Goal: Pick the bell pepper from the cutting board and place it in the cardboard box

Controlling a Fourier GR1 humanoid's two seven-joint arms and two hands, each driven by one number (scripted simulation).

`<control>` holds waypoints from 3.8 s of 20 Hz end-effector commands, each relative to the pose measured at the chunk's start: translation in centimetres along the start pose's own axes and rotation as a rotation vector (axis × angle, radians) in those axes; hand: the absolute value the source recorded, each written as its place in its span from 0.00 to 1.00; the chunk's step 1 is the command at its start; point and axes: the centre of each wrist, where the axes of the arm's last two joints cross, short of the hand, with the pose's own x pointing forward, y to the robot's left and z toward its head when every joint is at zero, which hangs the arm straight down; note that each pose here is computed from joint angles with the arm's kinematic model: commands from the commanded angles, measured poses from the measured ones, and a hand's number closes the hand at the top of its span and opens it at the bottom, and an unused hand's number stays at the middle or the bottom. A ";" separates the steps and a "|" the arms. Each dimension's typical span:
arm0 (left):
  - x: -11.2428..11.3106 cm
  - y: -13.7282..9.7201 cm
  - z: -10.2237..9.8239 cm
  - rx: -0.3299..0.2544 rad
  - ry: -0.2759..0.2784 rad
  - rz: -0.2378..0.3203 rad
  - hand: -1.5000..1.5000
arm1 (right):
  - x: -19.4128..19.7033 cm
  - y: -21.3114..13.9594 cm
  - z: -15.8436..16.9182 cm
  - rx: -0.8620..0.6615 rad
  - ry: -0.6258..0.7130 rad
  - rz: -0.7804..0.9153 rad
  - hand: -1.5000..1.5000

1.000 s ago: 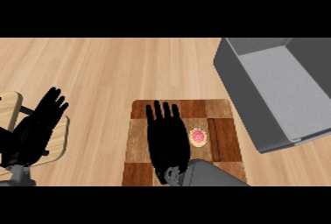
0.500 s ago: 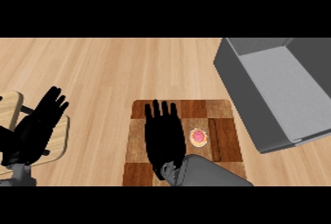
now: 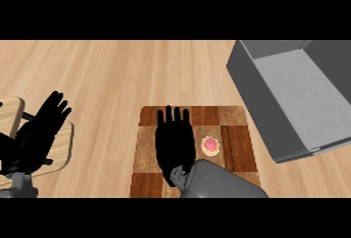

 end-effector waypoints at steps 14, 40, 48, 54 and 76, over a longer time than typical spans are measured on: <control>0.8 0.2 -0.1 0.012 -0.038 -0.014 0.50 | -0.2 2.7 -3.2 0.100 0.158 0.053 0.00; 1.4 -0.6 0.7 -0.004 -0.044 0.008 0.50 | -6.1 0.8 -9.5 0.032 0.194 -0.133 1.00; 2.0 -1.2 -0.9 -0.031 -0.049 -0.009 0.50 | -13.9 -3.2 -15.1 0.027 0.366 -0.330 1.00; 2.4 0.4 -0.7 -0.007 -0.043 -0.021 0.50 | -13.2 -5.2 -15.8 -0.150 0.388 -0.267 1.00; 1.1 0.0 0.9 0.029 -0.016 -0.001 0.50 | -14.3 -22.9 -9.3 -0.704 0.625 -0.287 1.00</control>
